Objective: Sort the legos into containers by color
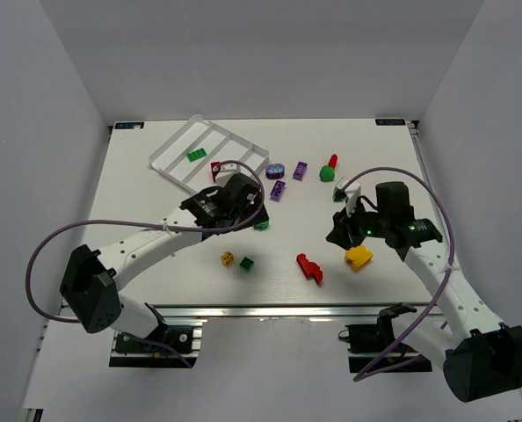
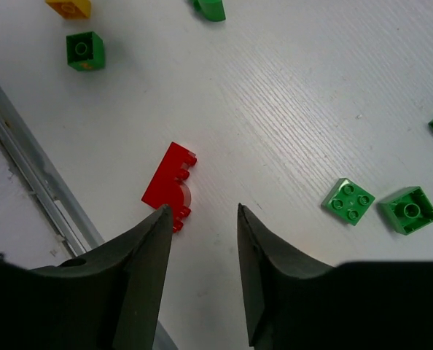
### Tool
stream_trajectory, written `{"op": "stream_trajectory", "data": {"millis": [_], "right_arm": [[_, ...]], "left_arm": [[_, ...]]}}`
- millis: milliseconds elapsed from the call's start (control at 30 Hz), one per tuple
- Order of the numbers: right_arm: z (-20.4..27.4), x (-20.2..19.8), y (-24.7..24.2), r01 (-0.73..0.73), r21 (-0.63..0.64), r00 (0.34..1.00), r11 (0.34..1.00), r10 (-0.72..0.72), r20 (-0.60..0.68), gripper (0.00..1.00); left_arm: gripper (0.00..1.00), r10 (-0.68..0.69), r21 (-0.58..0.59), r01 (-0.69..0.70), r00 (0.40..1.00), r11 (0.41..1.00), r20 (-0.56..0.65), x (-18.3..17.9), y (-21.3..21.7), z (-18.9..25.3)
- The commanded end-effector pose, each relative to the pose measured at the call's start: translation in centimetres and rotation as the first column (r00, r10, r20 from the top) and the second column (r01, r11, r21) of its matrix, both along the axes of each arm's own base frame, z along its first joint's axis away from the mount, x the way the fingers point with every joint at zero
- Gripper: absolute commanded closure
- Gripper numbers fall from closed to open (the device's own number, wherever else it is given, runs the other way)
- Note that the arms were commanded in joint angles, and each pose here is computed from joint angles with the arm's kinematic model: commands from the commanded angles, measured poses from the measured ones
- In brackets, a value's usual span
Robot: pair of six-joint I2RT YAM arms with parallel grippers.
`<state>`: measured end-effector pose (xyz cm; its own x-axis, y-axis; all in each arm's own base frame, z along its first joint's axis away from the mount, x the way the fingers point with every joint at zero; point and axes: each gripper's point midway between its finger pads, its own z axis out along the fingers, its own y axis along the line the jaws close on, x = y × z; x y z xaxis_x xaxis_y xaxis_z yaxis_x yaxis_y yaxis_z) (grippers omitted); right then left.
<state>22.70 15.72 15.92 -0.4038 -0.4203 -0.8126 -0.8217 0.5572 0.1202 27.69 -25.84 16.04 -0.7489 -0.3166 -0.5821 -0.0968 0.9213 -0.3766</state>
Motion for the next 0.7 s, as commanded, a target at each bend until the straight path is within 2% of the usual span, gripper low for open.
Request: {"op": "stream_trajectory", "data": {"millis": [0,33,67,100,200,467,533,667], "right_arm": [[0.4,0.0,-0.3,0.027,0.004,0.999,1.000,-0.027,-0.023,0.53],[0.5,0.2,-0.5,0.039,0.001,0.999,0.999,-0.039,-0.024,0.43],[0.5,0.3,-0.7,0.053,-0.002,0.998,0.999,-0.053,-0.032,0.40],[0.4,0.4,-1.0,0.068,-0.007,0.997,0.998,-0.068,-0.039,0.38],[0.5,0.5,-1.4,0.099,0.003,0.993,0.995,-0.098,-0.071,0.38],[1.2,0.9,-1.7,0.126,0.027,0.988,0.992,-0.123,-0.094,0.37],[1.2,0.5,-1.6,0.087,0.023,0.992,0.996,-0.085,-0.094,0.38],[1.7,-1.5,-0.2,-0.102,0.072,0.991,0.992,0.108,-0.084,0.41]], "left_arm": [[0.13,0.031,0.034,-0.032,0.999,0.999,0.022,0.6,0.5,1.7],[0.13,0.032,0.036,-0.033,0.999,0.999,0.031,0.8,0.5,2.1],[0.04,0.036,0.048,-0.038,0.999,0.998,0.039,0.9,0.6,2.5],[0.02,0.029,0.050,-0.032,0.998,0.998,0.052,1.3,0.4,3.3],[0.02,0.016,0.087,-0.021,0.998,0.996,0.057,1.8,0.3,4.2],[0.02,-0.064,0.213,0.065,0.998,0.975,-0.014,2.0,0.1,1.5],[0.02,-0.116,0.239,0.117,0.993,0.964,-0.020,2.1,-0.2,1.2],[0.02,-0.221,0.277,0.228,0.974,0.933,-0.056,2.2,-1.3,-0.2]]}}
